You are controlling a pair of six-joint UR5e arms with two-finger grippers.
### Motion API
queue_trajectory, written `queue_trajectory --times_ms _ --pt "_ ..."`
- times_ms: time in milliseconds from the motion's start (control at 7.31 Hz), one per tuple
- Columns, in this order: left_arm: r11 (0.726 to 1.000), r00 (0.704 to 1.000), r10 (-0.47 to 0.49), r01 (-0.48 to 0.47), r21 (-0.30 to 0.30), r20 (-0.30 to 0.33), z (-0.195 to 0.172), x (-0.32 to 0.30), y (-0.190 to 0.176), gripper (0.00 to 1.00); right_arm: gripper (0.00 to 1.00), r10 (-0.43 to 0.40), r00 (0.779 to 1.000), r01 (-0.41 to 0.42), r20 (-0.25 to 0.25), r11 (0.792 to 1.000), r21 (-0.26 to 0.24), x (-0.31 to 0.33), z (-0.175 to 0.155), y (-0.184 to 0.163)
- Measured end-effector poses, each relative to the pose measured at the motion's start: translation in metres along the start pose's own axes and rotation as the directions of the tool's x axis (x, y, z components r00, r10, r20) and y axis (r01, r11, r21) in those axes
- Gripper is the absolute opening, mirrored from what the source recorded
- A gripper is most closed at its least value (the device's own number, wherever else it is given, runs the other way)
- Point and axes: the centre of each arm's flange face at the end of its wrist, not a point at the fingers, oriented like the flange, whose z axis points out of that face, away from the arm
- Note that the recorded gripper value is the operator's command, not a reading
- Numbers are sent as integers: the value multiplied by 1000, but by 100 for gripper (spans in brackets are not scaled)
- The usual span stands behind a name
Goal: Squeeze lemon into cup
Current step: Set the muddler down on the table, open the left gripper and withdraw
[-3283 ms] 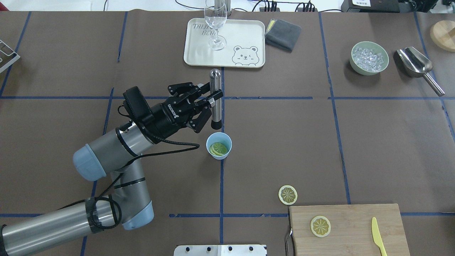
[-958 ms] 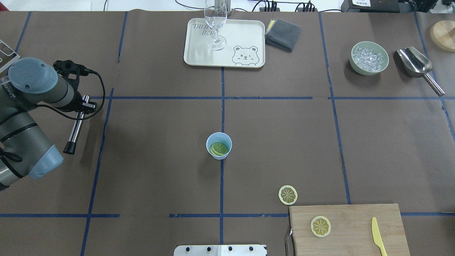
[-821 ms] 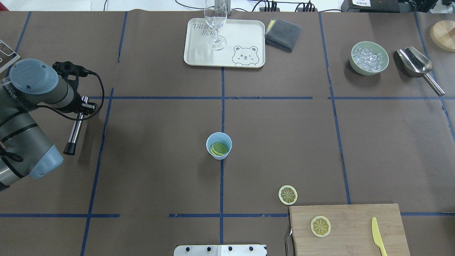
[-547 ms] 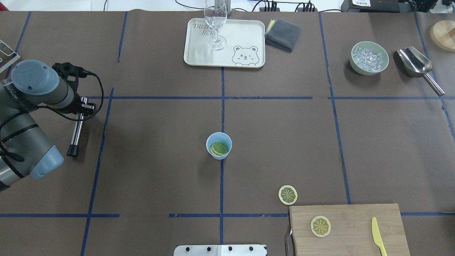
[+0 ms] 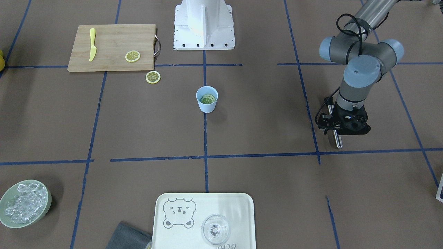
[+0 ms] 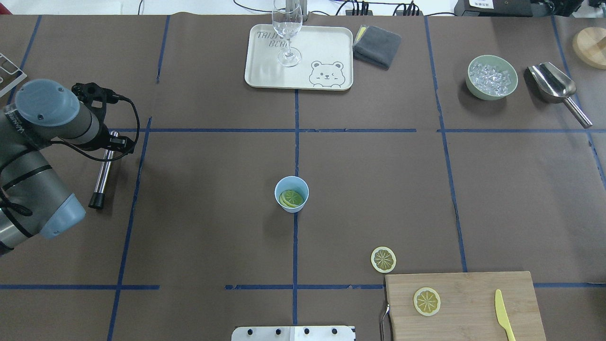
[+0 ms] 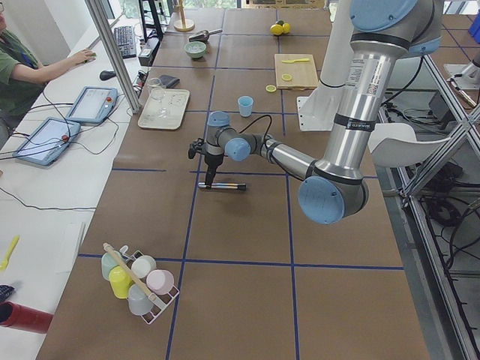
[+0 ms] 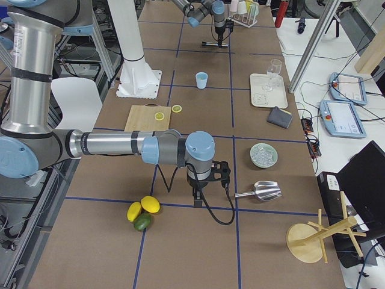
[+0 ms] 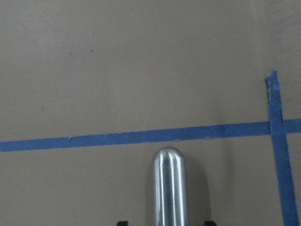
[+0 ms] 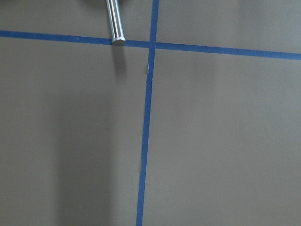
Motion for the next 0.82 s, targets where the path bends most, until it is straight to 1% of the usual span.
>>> queue_trajectory --times_ms 137,274,410,547,684,821 --pt "997 997 74 -74 27 -12 -21 -12 -10 100 100 0 1000 0 0 1000 0 0 0 0" --pt "988 989 146 -146 51 -7 -43 -49 -26 100 100 0 1000 0 0 1000 1 0 0 0" --pt "970 972 233 -234 66 14 -65 -109 -40 100 100 0 1000 0 0 1000 1 0 -1 0" --pt "949 952 305 -307 69 41 -85 -181 -45 100 100 1 1000 -1 0 1000 1 0 -1 0" --pt "946 948 315 -317 63 45 -102 -254 -36 100 100 1 1000 -1 0 1000 1 0 -1 -1" --pt "962 963 268 -269 48 10 -114 -313 -20 100 100 2 1000 -2 -1 1000 1 0 -1 -1"
